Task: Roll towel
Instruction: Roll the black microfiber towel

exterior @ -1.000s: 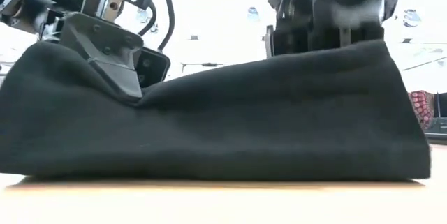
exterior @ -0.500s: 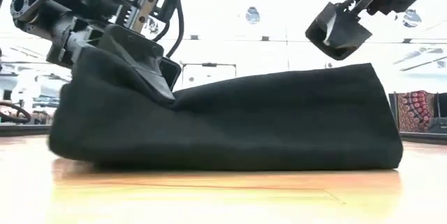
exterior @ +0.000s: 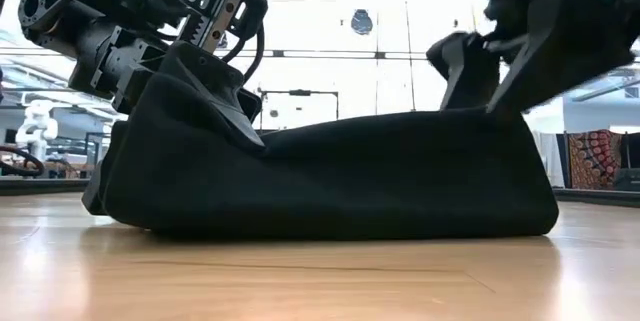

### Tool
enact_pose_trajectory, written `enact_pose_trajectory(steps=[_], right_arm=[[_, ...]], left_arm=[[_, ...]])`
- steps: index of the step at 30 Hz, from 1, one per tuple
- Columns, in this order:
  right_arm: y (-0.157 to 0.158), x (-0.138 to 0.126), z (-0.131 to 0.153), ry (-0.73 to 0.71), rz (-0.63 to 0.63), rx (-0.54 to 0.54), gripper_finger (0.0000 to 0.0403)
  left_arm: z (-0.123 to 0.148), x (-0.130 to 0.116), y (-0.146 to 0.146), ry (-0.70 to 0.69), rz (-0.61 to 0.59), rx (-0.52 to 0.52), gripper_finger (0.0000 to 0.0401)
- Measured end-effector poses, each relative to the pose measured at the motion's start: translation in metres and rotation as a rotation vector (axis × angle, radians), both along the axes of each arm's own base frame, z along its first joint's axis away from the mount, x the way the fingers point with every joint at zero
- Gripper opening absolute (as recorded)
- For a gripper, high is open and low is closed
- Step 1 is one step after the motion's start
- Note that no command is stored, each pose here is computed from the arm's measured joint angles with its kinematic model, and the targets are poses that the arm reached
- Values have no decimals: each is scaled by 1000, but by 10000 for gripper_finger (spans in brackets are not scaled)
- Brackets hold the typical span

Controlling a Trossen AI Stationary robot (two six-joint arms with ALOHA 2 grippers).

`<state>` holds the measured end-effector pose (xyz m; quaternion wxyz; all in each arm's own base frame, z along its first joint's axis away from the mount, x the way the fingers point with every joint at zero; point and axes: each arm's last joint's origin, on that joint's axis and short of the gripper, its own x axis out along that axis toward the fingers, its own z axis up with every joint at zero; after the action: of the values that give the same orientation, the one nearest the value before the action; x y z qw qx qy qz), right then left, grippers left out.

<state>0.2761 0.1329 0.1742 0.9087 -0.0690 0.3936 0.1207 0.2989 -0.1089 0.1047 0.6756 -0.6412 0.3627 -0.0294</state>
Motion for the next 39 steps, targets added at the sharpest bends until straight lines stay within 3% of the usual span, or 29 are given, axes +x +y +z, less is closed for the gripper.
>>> enact_pose_trajectory(steps=[7,17,22,32,36,39], right_arm=[[-10,10,-20,78,-15,18,208],[-31,18,-21,167,-1,235,12],[-51,24,-20,207,-10,359,9],[-88,30,-18,275,-2,596,3],[-96,30,-18,293,-33,650,2],[-99,31,-18,303,-62,673,1]], left_arm=[[0,0,0,0,4,3,13],[3,2,0,-50,2,-6,24],[6,2,-1,-67,-8,-18,75],[24,-2,-2,-80,-164,-98,223],[40,-4,0,-128,-200,-127,240],[62,-7,1,-226,-146,-82,242]])
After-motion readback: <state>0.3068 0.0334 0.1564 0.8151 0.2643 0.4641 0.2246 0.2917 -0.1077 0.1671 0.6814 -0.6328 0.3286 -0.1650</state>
